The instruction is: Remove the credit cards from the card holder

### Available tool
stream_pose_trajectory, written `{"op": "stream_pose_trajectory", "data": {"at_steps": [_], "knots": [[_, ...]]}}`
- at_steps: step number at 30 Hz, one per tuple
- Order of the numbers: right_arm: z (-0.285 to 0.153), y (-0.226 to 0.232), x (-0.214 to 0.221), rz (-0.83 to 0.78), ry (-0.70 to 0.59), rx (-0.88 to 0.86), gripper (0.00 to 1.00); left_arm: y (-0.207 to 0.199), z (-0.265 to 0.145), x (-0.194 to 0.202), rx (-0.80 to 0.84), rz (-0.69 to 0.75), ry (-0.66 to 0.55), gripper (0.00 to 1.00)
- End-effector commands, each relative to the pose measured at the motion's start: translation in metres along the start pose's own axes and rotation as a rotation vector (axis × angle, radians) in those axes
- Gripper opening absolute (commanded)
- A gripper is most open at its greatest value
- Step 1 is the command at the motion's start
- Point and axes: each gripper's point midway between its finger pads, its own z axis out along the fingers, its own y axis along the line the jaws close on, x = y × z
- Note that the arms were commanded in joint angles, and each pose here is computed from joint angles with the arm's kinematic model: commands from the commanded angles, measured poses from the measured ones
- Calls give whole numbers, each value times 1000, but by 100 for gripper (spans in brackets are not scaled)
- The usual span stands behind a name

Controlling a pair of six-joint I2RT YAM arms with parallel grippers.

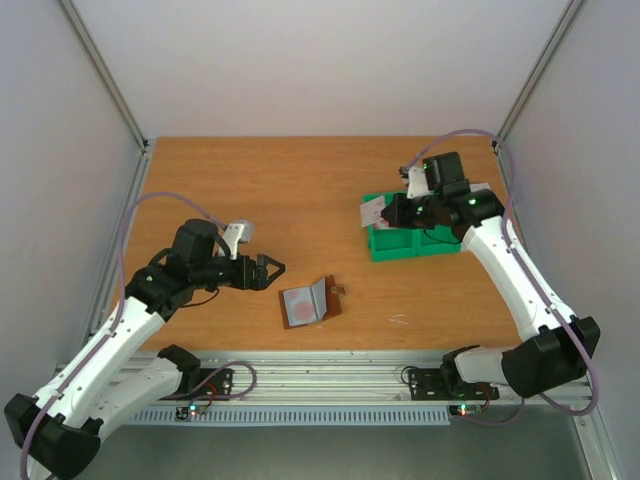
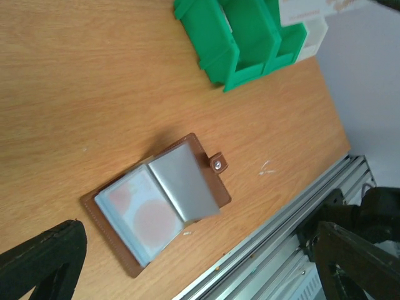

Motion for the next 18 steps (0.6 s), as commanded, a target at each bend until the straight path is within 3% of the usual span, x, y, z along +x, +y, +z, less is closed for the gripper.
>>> {"op": "stream_pose_trajectory", "data": {"at_steps": [1, 11, 18], "knots": [[-19, -40, -19, 23, -3, 75, 1, -3, -11, 0, -32, 100, 31, 99], [-37, -150, -42, 168, -10, 322, 1, -3, -11, 5, -27, 130, 54, 99], [-33, -201, -54, 173, 50, 421, 1, 2, -10, 1, -58, 131, 42, 99]]}}
